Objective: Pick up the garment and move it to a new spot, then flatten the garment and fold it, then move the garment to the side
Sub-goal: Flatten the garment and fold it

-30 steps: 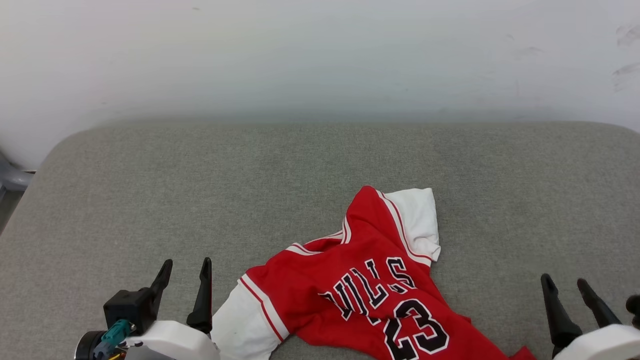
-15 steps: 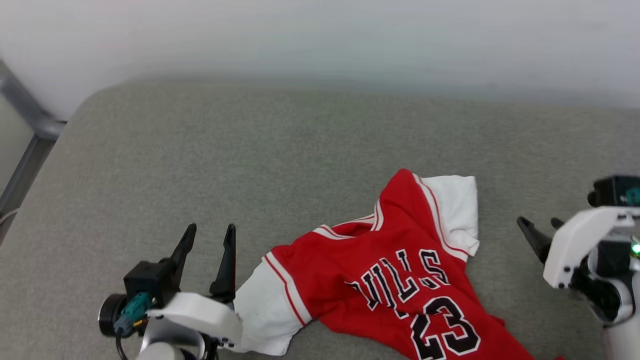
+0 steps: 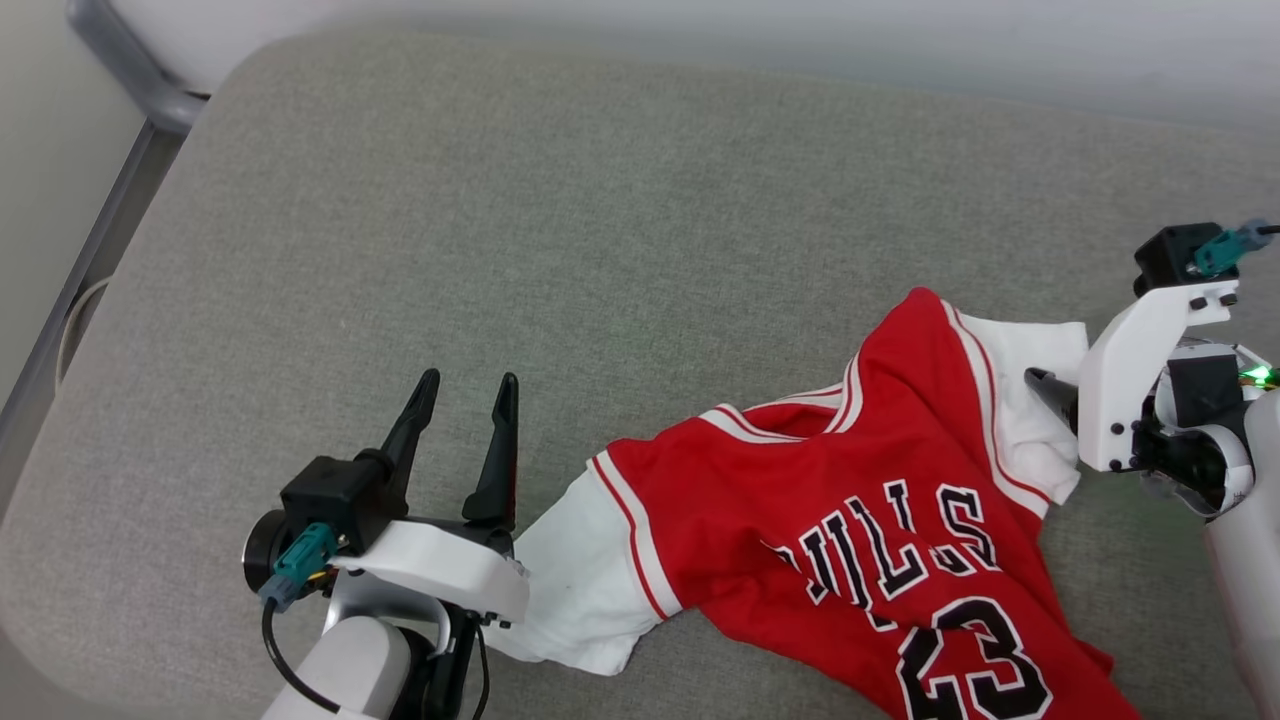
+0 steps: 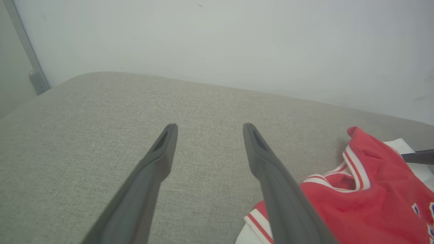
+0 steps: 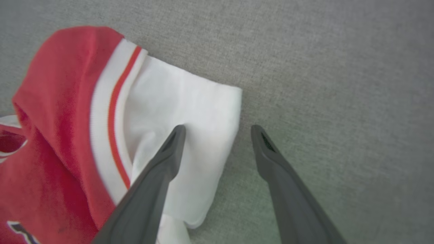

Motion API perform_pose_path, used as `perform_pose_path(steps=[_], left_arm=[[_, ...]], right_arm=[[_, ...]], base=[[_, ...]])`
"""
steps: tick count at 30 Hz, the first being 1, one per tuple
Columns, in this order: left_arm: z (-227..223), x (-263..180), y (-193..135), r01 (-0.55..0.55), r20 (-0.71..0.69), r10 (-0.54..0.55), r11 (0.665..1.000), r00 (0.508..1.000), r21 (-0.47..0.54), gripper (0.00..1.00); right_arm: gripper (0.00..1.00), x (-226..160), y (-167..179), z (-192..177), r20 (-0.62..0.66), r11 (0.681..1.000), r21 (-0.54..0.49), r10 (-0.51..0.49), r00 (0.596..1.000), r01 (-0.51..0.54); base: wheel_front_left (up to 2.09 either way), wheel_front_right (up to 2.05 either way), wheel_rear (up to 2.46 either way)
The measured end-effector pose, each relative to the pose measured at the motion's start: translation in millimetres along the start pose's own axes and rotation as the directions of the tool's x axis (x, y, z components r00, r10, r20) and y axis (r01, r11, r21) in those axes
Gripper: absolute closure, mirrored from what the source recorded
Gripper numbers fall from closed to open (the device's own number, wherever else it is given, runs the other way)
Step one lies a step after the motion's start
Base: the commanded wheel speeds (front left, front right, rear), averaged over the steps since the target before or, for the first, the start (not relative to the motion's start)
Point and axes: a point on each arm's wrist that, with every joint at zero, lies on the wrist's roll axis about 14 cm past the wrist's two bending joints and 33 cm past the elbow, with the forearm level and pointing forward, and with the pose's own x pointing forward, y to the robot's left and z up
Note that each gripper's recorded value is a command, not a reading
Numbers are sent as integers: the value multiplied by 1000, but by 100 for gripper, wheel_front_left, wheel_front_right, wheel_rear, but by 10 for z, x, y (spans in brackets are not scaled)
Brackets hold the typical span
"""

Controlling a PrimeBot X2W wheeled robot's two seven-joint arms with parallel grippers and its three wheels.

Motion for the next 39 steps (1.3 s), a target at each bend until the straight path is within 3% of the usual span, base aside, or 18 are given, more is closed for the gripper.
perform_pose_path(steps=[7,8,10,16,23,27,30,33,34,39], left_arm=[[-114,18,100,-31,-29,31,1000,999,4,0],[-114,18,109,-34,-29,34,999,999,2,0],[-103,20,129,-41,-24,41,999,999,4,0],[-198,-46,147,-38,-57,38,999,998,2,0],[-411,-156,153,-17,-213,14,1000,977,-14,0],[-542,-240,154,8,-331,-18,999,944,-31,0],[-627,-295,127,49,-433,-63,998,899,-44,0],[-761,-404,131,75,-561,-91,996,823,-52,0],[-864,-508,94,103,-658,-123,992,743,-70,0],[-1008,-608,13,153,-766,-164,984,622,-87,0]], right_arm=[[0,294,20,-405,-214,1000,9,17,977,-15],[51,304,32,-444,-239,1000,10,21,971,-19],[100,300,50,-509,-275,999,24,32,961,-26],[100,229,81,-457,-239,999,22,39,970,-35],[100,-67,-83,-39,5,999,50,1,1000,-1],[100,-316,-215,-39,94,997,78,-36,995,28],[100,-504,-355,-212,112,992,108,-77,991,65],[100,-676,-414,-412,122,985,154,-103,987,83],[100,-832,-434,-626,120,973,208,-124,985,97],[100,-1039,-471,-900,118,949,290,-161,980,121]], base=[[0,0,0],[0,0,0],[0,0,0],[0,0,0],[0,0,0],[0,0,0],[0,0,0],[0,0,0],[0,0,0],[0,0,0]])
